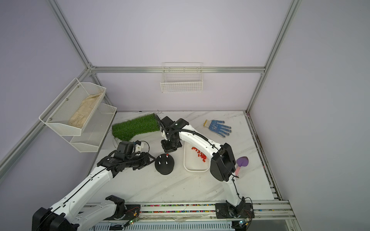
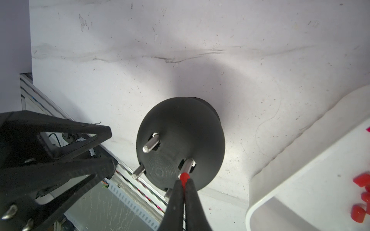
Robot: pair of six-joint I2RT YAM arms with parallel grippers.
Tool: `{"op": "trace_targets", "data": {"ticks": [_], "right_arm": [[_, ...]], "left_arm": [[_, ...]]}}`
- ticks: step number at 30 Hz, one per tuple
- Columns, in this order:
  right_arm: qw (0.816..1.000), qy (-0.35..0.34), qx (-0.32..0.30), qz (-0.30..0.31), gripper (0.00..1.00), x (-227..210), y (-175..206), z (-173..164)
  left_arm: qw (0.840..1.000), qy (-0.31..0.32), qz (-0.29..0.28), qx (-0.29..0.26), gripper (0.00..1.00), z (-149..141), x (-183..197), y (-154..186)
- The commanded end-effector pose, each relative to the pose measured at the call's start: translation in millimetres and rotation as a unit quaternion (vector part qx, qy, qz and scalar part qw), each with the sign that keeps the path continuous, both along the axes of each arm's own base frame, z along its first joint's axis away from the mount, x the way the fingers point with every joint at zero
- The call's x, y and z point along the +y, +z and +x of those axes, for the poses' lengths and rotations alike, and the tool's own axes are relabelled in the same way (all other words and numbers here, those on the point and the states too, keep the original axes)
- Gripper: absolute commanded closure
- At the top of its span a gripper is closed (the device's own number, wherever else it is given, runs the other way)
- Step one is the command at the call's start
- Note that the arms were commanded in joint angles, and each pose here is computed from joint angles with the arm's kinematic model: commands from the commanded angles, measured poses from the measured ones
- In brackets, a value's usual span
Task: Cover the protruding screws with screw protection sleeves
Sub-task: Attach the screw protection sleeve to the screw.
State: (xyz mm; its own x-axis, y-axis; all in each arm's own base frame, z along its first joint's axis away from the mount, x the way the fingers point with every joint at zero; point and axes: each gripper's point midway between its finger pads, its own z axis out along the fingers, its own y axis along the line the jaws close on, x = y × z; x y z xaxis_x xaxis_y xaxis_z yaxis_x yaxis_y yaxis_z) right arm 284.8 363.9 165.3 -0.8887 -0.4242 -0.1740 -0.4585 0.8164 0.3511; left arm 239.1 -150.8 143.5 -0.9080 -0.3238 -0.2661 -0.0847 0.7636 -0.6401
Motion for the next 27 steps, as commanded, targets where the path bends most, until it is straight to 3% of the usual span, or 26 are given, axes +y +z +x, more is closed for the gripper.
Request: {"op": "trace_targets", "data": {"ticks": [1, 27], "right_arm": [[1.000, 0.009, -0.012, 0.007, 0.92, -6, 19, -9], [1.000, 0.007, -0.014, 0.022, 0.92, 3, 11, -4]], "left_arm": [[1.000, 0.000, -0.010, -0.007, 0.51, 1, -1, 0], [1.000, 0.002, -0.011, -0.003, 0.51, 0, -1, -4]]}}
